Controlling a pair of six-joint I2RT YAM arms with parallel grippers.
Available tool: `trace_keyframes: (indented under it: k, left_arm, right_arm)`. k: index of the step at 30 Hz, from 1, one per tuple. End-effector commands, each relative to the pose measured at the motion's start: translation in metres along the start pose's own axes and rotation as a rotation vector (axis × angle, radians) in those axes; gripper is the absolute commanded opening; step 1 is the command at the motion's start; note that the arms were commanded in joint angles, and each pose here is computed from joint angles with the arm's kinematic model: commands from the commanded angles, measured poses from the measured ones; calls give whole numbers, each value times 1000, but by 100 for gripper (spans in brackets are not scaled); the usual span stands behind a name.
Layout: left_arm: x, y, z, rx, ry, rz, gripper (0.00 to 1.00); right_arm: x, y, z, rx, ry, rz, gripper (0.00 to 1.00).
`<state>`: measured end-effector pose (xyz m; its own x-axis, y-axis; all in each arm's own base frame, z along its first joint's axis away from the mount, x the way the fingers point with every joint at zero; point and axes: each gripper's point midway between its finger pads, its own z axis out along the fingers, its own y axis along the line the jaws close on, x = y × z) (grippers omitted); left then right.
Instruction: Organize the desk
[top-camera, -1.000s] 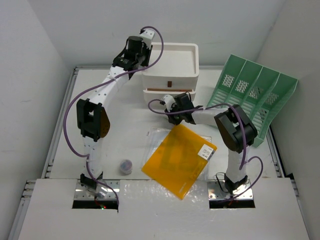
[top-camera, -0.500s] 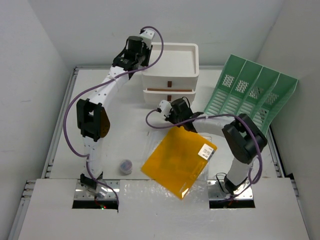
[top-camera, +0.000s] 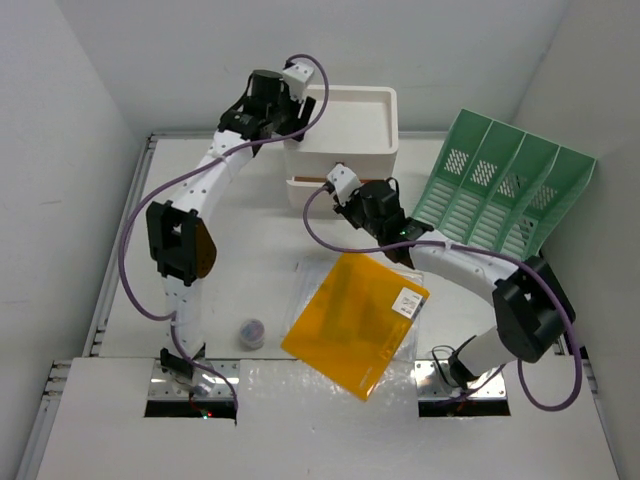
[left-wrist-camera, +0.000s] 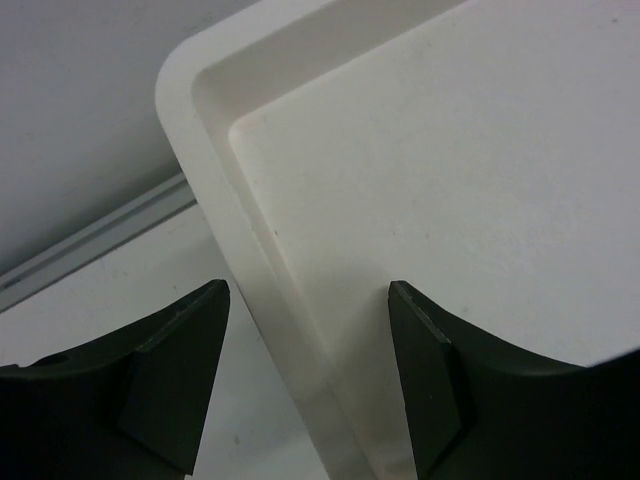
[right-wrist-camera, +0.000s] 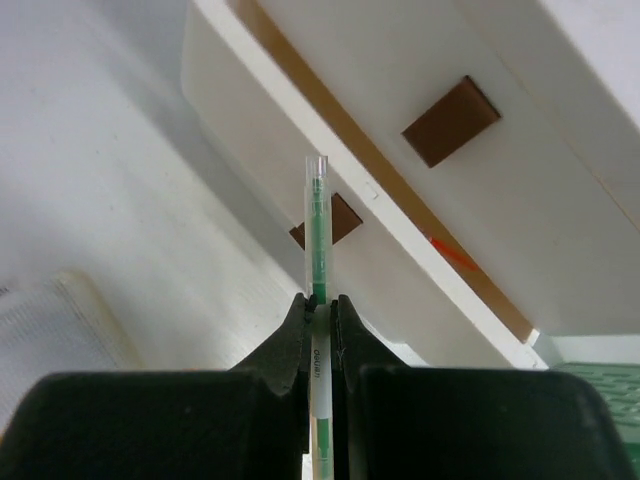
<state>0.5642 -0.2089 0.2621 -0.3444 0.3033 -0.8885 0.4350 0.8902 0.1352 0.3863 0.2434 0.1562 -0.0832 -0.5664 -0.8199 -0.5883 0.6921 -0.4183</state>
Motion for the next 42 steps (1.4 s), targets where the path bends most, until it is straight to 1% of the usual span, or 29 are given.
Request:
trace_keyframes:
  k: [1, 2, 3, 4, 5, 6, 7, 8, 9, 10, 11, 12, 14, 15, 16, 17, 19, 21, 22, 25, 30, 38, 40, 42]
  left_arm:
    - [-44, -4, -55, 51, -75, 31, 63]
    - [-56, -1, -74, 47, -101, 40, 64]
    - [-60, -1, -85, 54, -105, 49, 64]
    - [-57, -5, -96, 86, -90, 69, 64]
    - [-68, 1, -121, 90, -122, 74, 64]
    - [-61, -9, -131, 158, -116, 81, 64]
    - [-60, -5, -141, 184, -127, 78, 64]
    - [-56, -12, -161, 223, -140, 83, 64]
    - [-55, -28, -172, 316, -162, 101, 64]
    - [-58, -40, -194, 374, -198, 122, 65]
    - [-40, -54, -195, 448, -171, 124, 73]
    - [-36, -75, -209, 574, -190, 144, 77]
    - [-22, -93, -220, 674, -186, 133, 83]
    - [-21, -104, -225, 734, -207, 131, 85]
    - [-19, -114, -227, 760, -210, 132, 87]
    - [-9, -120, -222, 776, -188, 120, 89]
    - [-4, -135, -216, 805, -172, 129, 92]
    - [1, -145, -215, 848, -151, 133, 94]
    - [2, -146, -214, 852, -147, 131, 95]
    - [7, -149, -207, 864, -142, 118, 96]
    - [5, -158, -205, 890, -154, 95, 97]
    - [-7, -167, -204, 925, -187, 42, 96]
    - [-7, -165, -194, 883, -176, 25, 96]
    - [-3, -167, -186, 885, -155, 2, 96]
  right_arm:
    - [-56, -28, -22, 91, -176, 196, 0]
    - [-59, -33, -28, 110, -191, 238, 0]
    - [-72, -44, -42, 137, -240, 283, 0]
    - [-76, -53, -48, 153, -261, 381, 0]
    - [-78, -58, -54, 163, -278, 423, 0]
    - [-87, -72, -68, 189, -325, 504, 0]
    - [-91, -78, -75, 204, -348, 542, 0]
    - [-97, -85, -81, 220, -383, 578, 0]
    - [-106, -92, -90, 228, -430, 639, 0]
    - [-114, -96, -94, 232, -460, 667, 0]
    - [-125, -99, -98, 226, -499, 694, 0]
    - [-129, -101, -99, 223, -515, 752, 0]
    - [-140, -100, -98, 197, -557, 842, 0]
    - [-144, -100, -98, 182, -580, 873, 0]
    - [-141, -94, -94, 165, -588, 898, 0]
    - [-152, -96, -98, 152, -644, 918, 0]
    - [-166, -82, -98, 110, -666, 931, 0]
    - [-171, -79, -99, 103, -679, 933, 0]
    - [-176, -81, -102, 100, -707, 938, 0]
    - [-182, -75, -105, 63, -736, 967, 0]
    - [-182, -52, -98, 5, -715, 982, 0]
    - [-183, -43, -89, -31, -716, 1003, 0]
    - [-189, -38, -90, -58, -731, 1007, 0]
    - [-192, -33, -90, -81, -732, 1002, 0]
